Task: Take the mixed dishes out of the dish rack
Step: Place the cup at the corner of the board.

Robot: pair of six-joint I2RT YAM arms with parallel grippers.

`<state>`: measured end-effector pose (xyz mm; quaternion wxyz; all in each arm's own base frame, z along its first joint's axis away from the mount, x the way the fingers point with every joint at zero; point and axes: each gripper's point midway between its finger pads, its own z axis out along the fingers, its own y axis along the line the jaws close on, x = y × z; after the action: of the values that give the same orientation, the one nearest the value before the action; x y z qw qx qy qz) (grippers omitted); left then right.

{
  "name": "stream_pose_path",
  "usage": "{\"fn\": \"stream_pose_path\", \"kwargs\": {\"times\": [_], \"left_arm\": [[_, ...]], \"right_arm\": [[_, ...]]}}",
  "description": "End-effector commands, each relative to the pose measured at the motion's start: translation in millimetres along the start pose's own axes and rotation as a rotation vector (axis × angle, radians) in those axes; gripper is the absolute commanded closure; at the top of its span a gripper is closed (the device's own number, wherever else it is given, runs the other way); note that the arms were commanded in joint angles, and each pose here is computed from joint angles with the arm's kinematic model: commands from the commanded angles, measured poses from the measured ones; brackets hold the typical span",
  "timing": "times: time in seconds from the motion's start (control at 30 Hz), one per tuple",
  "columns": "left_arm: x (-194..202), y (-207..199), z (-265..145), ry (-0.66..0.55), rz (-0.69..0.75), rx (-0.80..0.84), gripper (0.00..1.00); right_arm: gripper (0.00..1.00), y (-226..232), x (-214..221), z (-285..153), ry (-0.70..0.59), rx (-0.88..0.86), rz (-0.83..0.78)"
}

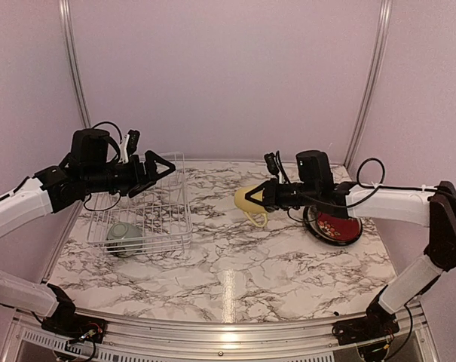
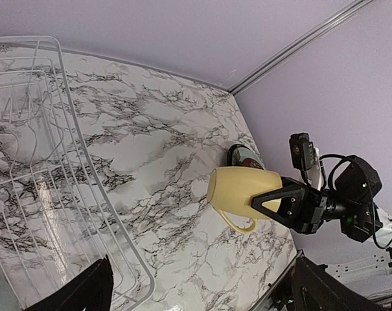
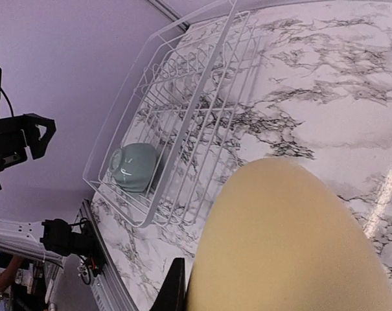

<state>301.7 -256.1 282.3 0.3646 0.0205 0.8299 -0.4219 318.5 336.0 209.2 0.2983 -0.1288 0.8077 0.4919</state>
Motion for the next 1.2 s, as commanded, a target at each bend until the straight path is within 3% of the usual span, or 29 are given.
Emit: {"fn": "stream_pose_path", "kwargs": {"times": [0.0, 0.3, 0.53, 1.0, 1.17], "left_arm": [[-5.8, 11.3, -11.8, -0.014, 0.05, -0.102, 0.01], [-5.7, 13.3, -11.9, -0.018, 0.068, -0.109, 0.01], [-2.3, 22.3, -2.8, -0.019, 0.06, -0.123, 0.01], [3.0, 36.1, -9.6, -0.013, 0.07, -0.19, 0.01], [-1.8, 40.1, -10.5, -0.018, 0.098, -0.23, 0.01]], "right_arm": [[1.0, -51.1, 6.5, -29.3, 0.098, 0.39, -0.215], [1.0, -114.6, 54.9, -95.1, 0.424, 0.842, -0.214], [1.0, -118.6, 90.8, -110.4, 0.54, 0.842, -0.188], [1.0, -140.3, 113.7, -107.9, 0.583, 0.844, -0.12], [0.93, -147.4, 115.7, -110.4, 0.591, 0.877, -0.128]]}}
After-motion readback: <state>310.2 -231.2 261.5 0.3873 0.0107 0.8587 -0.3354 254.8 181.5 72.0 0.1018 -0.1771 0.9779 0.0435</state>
